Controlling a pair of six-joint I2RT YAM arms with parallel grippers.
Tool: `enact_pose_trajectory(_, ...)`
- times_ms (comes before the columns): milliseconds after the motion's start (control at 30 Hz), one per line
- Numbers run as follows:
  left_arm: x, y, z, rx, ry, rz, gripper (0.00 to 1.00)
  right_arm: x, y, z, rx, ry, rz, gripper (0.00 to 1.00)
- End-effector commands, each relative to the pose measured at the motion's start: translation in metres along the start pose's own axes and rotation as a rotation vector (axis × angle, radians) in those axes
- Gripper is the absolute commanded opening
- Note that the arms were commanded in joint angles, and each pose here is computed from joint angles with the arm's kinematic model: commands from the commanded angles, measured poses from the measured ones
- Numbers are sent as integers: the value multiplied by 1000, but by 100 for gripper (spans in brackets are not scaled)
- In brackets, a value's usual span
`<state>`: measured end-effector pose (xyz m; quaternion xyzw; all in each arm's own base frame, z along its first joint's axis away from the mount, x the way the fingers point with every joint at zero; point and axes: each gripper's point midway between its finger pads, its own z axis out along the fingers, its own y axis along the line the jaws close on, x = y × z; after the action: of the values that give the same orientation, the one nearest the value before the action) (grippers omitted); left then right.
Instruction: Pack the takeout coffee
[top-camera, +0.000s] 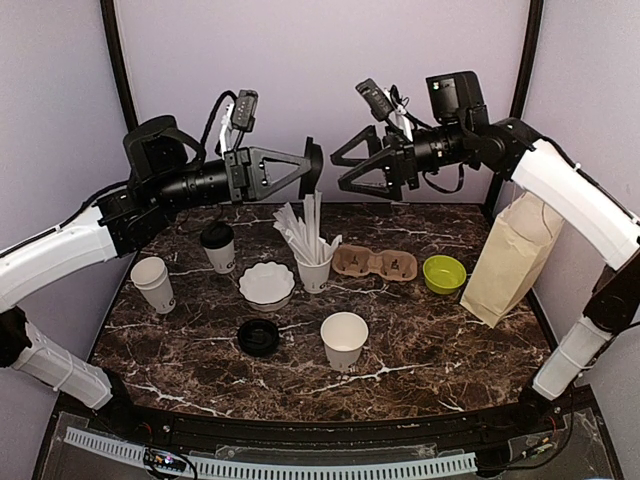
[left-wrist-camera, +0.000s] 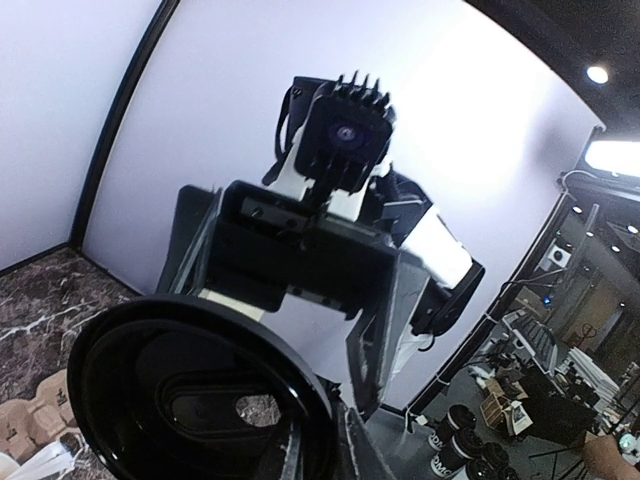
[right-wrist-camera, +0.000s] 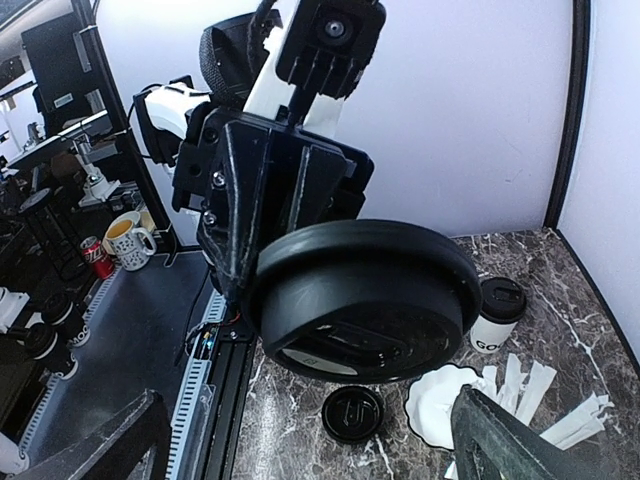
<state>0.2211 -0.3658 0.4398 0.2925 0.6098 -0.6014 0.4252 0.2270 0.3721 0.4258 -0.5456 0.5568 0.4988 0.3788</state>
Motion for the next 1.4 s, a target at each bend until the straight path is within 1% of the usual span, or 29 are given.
enact_pose_trajectory(0, -27, -38, -13, 145, -91, 22, 14, -13, -3, 8, 37, -18, -36, 99)
enact_pose_trajectory(100, -28, -40, -15, 153, -102, 22, 11, -16, -7, 10, 64, -22, -31, 99)
enact_pose_trajectory(300, -26, -42, -15, 175, -101, 9, 10, -26, -16, 11, 108, -41, -26, 98)
enact_pose_trajectory(500, -25, -42, -14, 191, -100, 4, 10, -35, 0, 23, 35, -46, -33, 98)
enact_pose_trajectory(767, -29, -46, -21, 189, -110, 25, 11, -27, 36, 35, -114, -16, -83, 99)
enact_pose_trajectory(1100, -26, -44, -21, 194, -112, 20, 11, -33, 37, 41, -124, -34, -61, 91)
enact_pose_trajectory(1367, -23, -39, -20, 181, -115, 12, 11, -39, 29, 50, -98, -57, 4, 88)
